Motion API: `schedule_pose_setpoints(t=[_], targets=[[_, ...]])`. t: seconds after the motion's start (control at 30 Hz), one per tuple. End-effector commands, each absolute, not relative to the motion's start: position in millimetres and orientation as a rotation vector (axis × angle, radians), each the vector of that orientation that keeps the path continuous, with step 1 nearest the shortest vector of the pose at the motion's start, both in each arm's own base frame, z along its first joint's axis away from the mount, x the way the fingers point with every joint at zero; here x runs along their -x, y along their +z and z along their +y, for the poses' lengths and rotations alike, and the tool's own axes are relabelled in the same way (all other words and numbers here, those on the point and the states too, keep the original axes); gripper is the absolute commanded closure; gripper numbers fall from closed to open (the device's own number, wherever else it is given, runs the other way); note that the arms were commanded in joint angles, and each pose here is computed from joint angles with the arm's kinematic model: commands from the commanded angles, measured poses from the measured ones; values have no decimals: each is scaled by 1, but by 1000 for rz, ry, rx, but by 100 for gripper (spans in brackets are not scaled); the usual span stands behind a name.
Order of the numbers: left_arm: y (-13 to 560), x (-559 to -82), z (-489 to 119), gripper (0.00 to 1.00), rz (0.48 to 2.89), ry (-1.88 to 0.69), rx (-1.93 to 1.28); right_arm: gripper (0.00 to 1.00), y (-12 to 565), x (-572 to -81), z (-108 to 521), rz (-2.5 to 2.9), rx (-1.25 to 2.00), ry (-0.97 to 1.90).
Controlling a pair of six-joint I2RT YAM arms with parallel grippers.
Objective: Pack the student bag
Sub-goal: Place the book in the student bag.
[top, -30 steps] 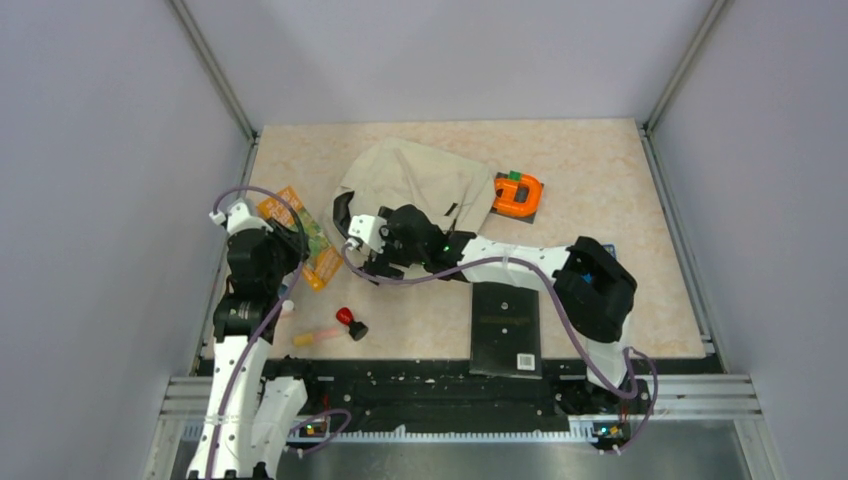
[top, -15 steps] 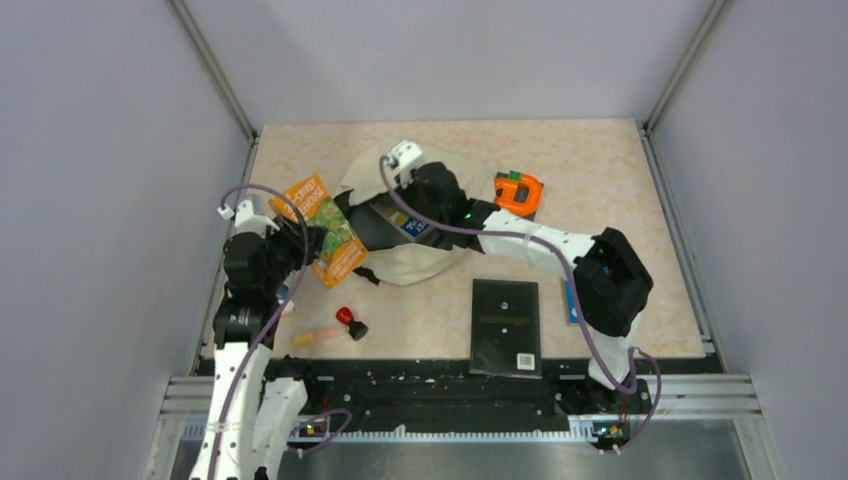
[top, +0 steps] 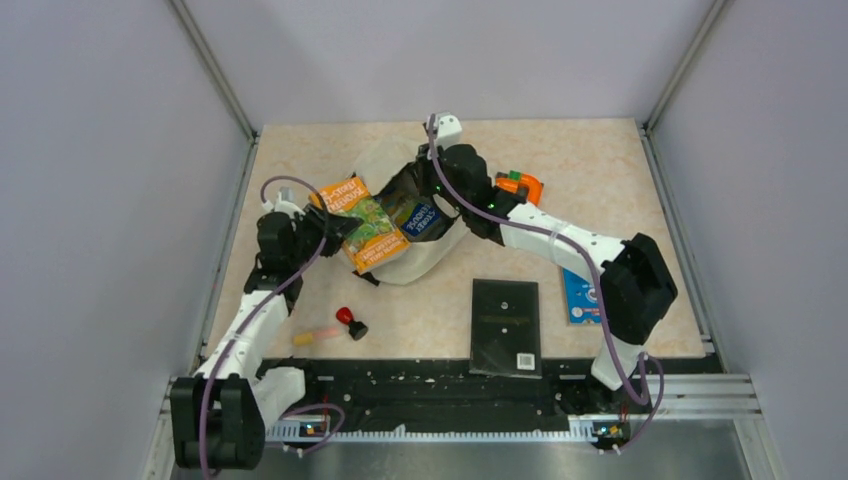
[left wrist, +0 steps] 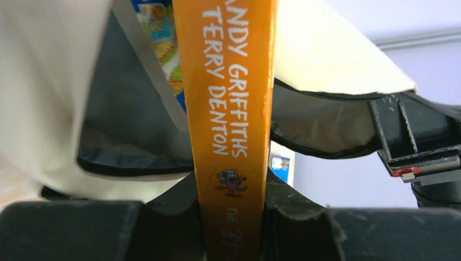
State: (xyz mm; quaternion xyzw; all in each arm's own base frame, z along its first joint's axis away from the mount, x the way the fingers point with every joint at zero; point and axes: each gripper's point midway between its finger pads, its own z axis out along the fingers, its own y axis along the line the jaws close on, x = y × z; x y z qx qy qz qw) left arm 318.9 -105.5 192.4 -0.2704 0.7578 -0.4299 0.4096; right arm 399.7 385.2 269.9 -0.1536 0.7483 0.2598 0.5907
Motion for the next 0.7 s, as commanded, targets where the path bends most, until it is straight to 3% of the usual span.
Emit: schedule_pose_setpoints(t=[0.0,0.47,0.67], targets=[[253,-326,-149,100,1749,-1272,472,100,354,-391,382,1543,241,744],[202,-280,-169,100,1852,-1306,576,100,380,-397,369,1502,140,733],[198,-281,-180,100,1855,-1365,559,100,381,-395,371,1495,147,758]])
